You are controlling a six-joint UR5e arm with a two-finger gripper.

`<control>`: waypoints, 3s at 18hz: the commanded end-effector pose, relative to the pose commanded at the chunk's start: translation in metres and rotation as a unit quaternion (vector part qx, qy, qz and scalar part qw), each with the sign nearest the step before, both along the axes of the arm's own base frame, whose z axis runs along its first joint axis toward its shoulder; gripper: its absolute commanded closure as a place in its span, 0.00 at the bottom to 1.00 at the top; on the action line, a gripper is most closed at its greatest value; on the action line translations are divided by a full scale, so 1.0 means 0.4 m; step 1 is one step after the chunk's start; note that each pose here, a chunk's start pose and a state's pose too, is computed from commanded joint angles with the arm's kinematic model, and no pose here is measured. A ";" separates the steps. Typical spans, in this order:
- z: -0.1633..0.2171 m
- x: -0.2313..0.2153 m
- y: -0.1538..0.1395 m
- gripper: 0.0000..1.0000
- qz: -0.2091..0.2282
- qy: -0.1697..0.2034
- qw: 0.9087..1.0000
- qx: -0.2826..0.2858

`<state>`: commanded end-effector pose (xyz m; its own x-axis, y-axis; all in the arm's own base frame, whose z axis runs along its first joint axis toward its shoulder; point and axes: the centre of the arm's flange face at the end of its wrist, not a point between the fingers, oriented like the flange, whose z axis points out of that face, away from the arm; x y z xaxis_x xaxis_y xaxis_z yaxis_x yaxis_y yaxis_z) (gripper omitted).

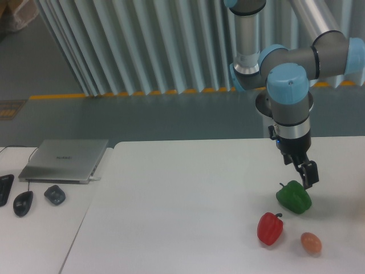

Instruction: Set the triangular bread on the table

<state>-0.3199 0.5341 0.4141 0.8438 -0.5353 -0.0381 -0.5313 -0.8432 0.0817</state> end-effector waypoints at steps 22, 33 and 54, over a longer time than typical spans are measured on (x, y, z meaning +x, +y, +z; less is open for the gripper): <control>0.015 -0.244 -0.188 0.00 -0.026 0.021 0.999 0.017; -0.007 -0.354 -0.321 0.00 0.042 0.068 0.996 0.045; -0.008 -0.512 -0.358 0.00 0.231 0.100 0.962 0.104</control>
